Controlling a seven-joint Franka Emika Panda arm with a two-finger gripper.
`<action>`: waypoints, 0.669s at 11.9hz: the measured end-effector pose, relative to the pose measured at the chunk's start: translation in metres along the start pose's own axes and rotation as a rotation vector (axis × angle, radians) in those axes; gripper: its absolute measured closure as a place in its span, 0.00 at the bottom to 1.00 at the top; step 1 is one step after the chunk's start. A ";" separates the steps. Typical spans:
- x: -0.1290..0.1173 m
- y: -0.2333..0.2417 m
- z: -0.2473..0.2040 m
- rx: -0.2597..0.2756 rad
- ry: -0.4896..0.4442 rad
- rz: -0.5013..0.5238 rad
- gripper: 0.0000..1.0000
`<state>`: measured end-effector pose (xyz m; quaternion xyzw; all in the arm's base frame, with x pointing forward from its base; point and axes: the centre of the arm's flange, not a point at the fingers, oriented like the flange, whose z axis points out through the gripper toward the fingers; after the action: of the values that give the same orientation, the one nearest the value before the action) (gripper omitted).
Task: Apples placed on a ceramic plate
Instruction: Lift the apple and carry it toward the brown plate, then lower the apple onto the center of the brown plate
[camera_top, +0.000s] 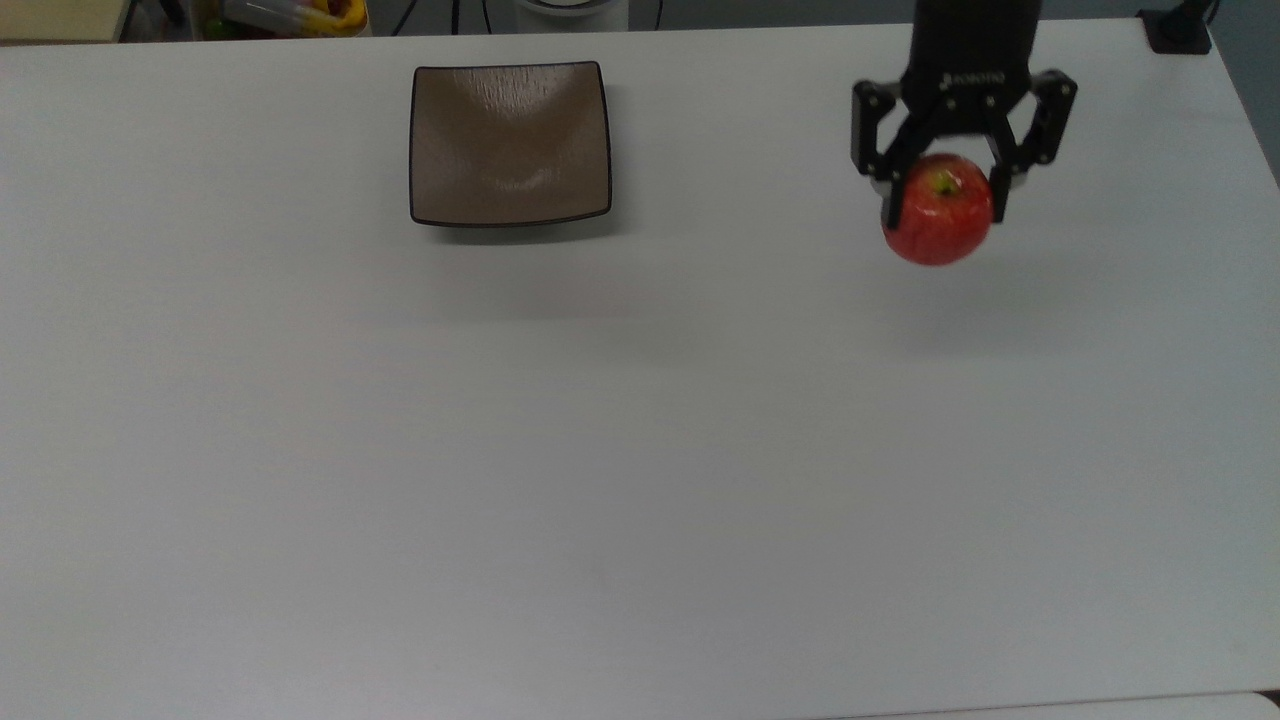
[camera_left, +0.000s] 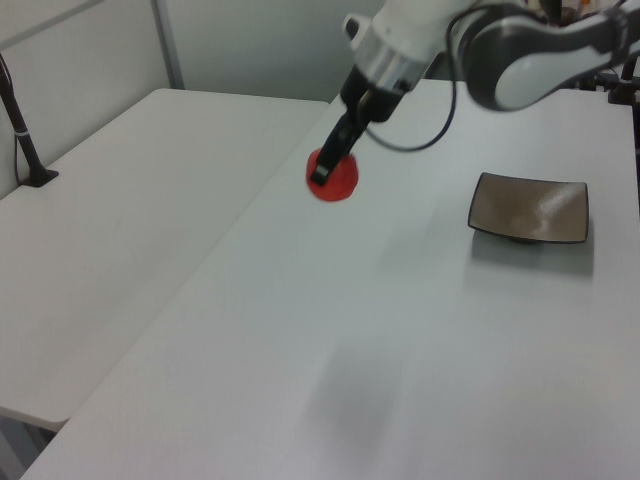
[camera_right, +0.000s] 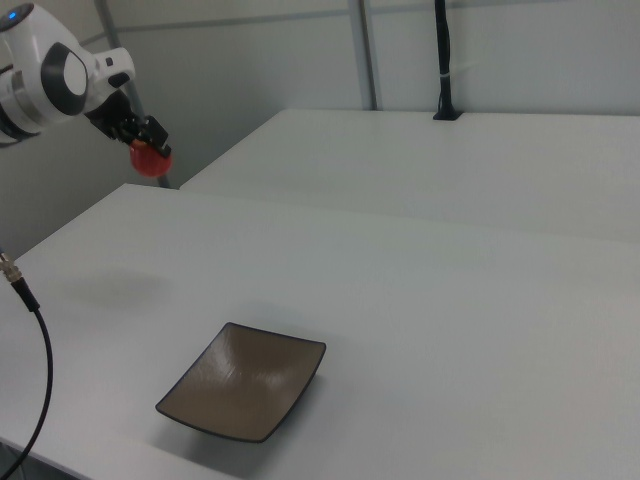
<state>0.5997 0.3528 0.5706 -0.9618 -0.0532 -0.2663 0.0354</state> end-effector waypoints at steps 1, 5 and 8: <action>-0.002 0.012 -0.018 -0.003 -0.020 0.001 0.26; -0.012 0.089 -0.076 0.036 -0.126 -0.060 0.26; -0.034 0.158 -0.095 0.070 -0.265 -0.135 0.26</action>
<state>0.5413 0.1841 0.6281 -0.9809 -0.1314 -0.1366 0.0434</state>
